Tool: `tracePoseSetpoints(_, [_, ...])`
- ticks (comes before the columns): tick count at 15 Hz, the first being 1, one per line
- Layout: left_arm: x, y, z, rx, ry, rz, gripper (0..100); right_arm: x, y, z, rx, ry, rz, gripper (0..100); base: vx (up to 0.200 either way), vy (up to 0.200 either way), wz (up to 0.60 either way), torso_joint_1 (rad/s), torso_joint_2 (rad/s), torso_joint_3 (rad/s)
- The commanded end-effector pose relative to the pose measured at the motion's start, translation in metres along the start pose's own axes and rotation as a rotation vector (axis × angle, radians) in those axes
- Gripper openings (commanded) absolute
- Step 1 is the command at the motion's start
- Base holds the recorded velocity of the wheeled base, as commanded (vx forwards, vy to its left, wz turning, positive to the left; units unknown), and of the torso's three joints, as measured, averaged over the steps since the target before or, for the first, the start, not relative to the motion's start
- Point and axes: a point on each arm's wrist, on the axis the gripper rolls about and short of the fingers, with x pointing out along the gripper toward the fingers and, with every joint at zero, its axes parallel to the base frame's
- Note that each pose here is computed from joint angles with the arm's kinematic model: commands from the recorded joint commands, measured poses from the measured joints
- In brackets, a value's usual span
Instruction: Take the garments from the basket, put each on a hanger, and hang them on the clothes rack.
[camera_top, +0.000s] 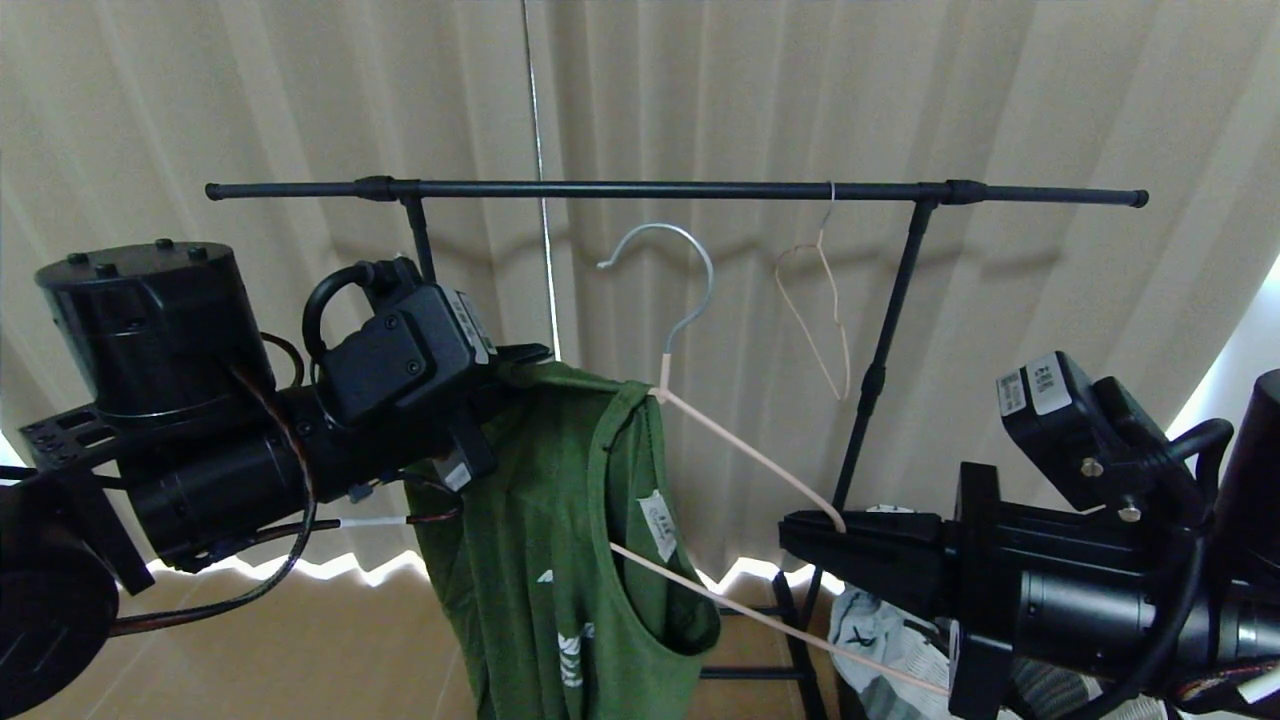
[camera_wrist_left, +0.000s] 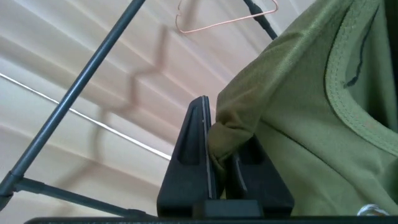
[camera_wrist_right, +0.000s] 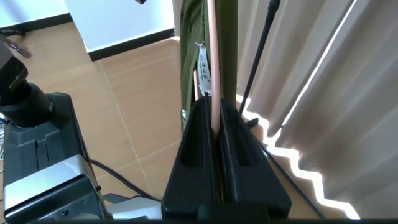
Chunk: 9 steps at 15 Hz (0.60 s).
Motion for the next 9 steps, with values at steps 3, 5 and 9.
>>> tracePoseSetpoints(3, [0.0,-0.003,-0.005,-0.002,0.003,0.006,0,-0.001,0.0,-0.002,0.001,0.009,-0.003,0,0.0,0.0,0.0,0.0,0.0,0.0])
tracePoseSetpoints(5, [0.001,-0.002,-0.011,0.004,0.032,0.067,0,-0.001,0.0,-0.003,0.0,0.006,-0.007,100,0.0,0.0,0.0,0.0,0.0,0.0])
tracePoseSetpoints(9, [-0.003,-0.002,-0.019,-0.019,0.195,0.218,0,-0.013,-0.004,0.0,0.0,-0.026,-0.043,100,0.0,0.0,0.0,0.0,0.0,0.0])
